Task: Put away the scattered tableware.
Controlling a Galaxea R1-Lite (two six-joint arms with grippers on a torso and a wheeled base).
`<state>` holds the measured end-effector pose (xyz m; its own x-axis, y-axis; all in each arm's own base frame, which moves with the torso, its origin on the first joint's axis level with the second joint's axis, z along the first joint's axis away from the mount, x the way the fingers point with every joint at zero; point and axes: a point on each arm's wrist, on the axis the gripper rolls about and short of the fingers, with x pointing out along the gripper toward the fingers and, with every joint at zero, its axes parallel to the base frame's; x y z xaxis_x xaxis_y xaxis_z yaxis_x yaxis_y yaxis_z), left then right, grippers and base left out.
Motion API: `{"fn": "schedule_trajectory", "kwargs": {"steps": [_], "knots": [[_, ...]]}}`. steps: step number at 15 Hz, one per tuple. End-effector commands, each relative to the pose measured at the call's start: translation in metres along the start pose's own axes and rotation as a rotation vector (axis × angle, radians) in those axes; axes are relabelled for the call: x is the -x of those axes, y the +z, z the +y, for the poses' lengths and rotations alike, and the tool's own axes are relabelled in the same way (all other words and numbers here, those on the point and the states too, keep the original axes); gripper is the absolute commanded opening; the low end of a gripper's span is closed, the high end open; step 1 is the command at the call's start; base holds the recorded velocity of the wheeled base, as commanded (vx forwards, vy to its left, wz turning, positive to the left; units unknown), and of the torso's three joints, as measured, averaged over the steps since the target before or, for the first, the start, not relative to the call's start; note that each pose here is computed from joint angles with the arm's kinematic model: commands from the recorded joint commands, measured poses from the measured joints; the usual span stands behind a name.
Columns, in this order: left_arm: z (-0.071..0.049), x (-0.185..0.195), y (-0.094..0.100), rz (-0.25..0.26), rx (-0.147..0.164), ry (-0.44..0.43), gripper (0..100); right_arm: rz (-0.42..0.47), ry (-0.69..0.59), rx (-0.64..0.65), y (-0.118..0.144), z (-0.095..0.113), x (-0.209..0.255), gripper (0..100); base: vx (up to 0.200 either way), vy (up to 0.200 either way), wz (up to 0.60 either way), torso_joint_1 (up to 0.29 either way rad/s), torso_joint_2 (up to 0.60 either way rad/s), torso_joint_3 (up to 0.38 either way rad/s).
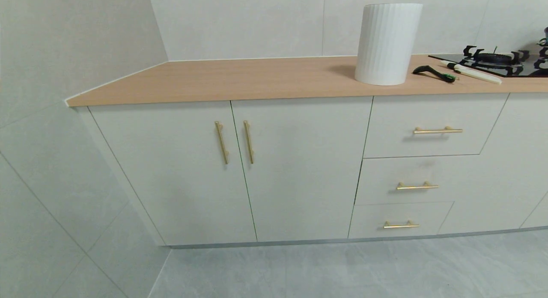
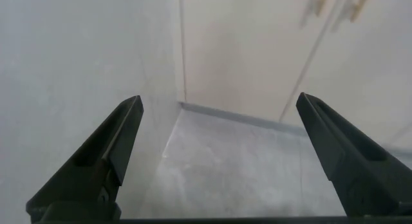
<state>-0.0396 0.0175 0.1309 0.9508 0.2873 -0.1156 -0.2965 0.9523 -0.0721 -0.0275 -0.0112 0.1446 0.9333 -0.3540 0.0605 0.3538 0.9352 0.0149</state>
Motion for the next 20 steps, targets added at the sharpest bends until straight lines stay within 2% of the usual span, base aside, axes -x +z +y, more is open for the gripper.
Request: {"fn": "schedule_trajectory", "kwargs": {"steps": [1, 2, 4, 5, 8, 9, 10, 12, 14, 15, 16, 18, 20], "knots": [[-0.001, 0.002, -0.007, -0.009, 0.013, 0.069, 100, -0.044, -0.067, -0.012, -0.032, -0.003, 0.013, 100, 0.000, 0.000, 0.00, 0.000, 0.00, 0.000], [-0.003, 0.001, -0.009, -0.011, 0.019, 0.094, 100, -0.020, -0.082, -0.011, -0.040, -0.002, 0.010, 100, 0.000, 0.000, 0.00, 0.000, 0.00, 0.000], [-0.004, 0.005, -0.017, -0.055, 0.025, 0.145, 100, -0.001, -0.094, -0.018, -0.047, -0.001, 0.008, 100, 0.000, 0.000, 0.00, 0.000, 0.00, 0.000], [-0.003, 0.006, -0.025, -0.072, -0.019, 0.158, 100, 0.013, -0.095, -0.016, -0.053, -0.001, 0.006, 100, 0.000, 0.000, 0.00, 0.000, 0.00, 0.000], [-0.004, 0.002, -0.028, -0.089, -0.020, 0.154, 100, 0.018, -0.094, -0.012, -0.065, 0.001, 0.002, 100, 0.000, 0.000, 0.00, 0.000, 0.00, 0.000], [-0.007, -0.011, -0.047, -0.061, -0.115, 0.113, 100, 0.012, -0.072, -0.012, -0.064, 0.001, 0.002, 100, 0.000, 0.000, 0.00, 0.000, 0.00, 0.000], [-0.010, -0.013, -0.046, -0.114, -0.116, 0.033, 100, 0.012, -0.022, -0.013, -0.064, 0.003, 0.002, 100, 0.000, 0.000, 0.00, 0.000, 0.00, 0.000], [-0.015, -0.017, -0.050, -0.163, -0.115, -0.138, 100, 0.013, 0.061, -0.007, -0.064, 0.004, 0.002, 100, 0.000, 0.000, 0.00, 0.000, 0.00, 0.000], [-0.016, -0.017, -0.052, -0.140, -0.126, -0.222, 100, 0.012, 0.198, -0.006, -0.064, 0.008, 0.002, 100, 0.000, 0.000, 0.00, 0.000, 0.00, 0.000], [-0.016, -0.017, -0.052, -0.140, -0.126, -0.222, 100, 0.012, 0.198, -0.006, -0.064, 0.008, 0.002, 100, 0.000, 0.000, 0.00, 0.000, 0.00, 0.000], [-0.017, -0.017, -0.055, -0.116, -0.136, -0.249, 100, 0.011, 0.235, 0.012, -0.063, 0.008, 0.002, 100, 0.000, 0.000, 0.00, 0.000, 0.00, 0.000], [-0.017, -0.017, -0.055, -0.116, -0.135, -0.249, 100, 0.066, 0.306, 0.025, -0.062, 0.011, -0.002, 100, 0.000, 0.000, 0.00, 0.000, 0.00, 0.000], [-0.017, -0.017, -0.055, -0.115, -0.129, -0.251, 100, 0.078, 0.342, 0.050, -0.062, 0.011, -0.004, 100, 0.000, 0.000, 0.00, 0.000, 0.00, 0.000]]}}
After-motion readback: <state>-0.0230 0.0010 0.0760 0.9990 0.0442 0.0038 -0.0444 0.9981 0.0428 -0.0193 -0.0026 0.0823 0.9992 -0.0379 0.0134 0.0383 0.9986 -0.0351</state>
